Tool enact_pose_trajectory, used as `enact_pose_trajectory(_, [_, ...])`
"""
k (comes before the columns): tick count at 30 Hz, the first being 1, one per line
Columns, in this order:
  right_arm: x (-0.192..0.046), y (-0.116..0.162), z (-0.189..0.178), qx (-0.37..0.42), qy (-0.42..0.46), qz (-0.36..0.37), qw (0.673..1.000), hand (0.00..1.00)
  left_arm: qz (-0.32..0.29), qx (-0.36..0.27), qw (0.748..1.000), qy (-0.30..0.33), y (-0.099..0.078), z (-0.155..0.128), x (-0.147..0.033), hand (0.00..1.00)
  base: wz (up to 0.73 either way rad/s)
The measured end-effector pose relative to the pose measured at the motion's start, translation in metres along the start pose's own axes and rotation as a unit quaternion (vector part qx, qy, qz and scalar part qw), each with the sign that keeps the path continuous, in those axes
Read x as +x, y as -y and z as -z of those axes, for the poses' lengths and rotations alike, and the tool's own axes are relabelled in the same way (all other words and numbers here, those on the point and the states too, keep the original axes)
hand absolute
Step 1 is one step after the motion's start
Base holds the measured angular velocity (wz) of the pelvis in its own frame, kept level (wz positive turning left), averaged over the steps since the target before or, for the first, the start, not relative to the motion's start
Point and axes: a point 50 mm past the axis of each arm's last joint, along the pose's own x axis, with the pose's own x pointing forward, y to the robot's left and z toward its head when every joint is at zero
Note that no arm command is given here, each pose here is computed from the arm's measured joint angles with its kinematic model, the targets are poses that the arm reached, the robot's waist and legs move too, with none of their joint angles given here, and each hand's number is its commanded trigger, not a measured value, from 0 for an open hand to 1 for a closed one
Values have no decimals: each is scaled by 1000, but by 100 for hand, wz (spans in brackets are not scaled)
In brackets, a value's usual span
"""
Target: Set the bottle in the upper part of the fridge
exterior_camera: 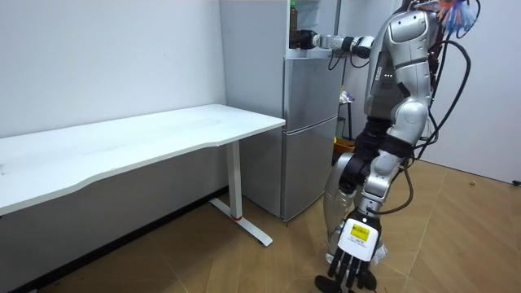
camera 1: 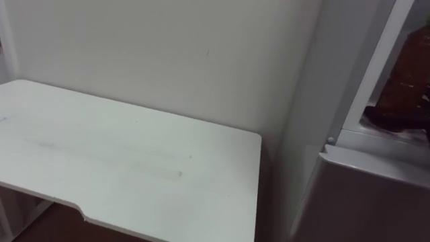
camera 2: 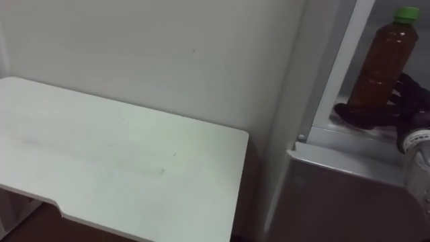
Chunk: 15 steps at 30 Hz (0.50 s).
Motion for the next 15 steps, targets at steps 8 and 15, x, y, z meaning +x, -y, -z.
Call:
enact_pose_trajectory(8, [-7,2,5,3,4,-2,1000,0,8,0,1000,-13,6,8,-2,0,0])
enact_pose_trajectory(15, [-17,1,1,-14,34,0,999,0,12,-3,1000,-14,10,8,-3,0,-3])
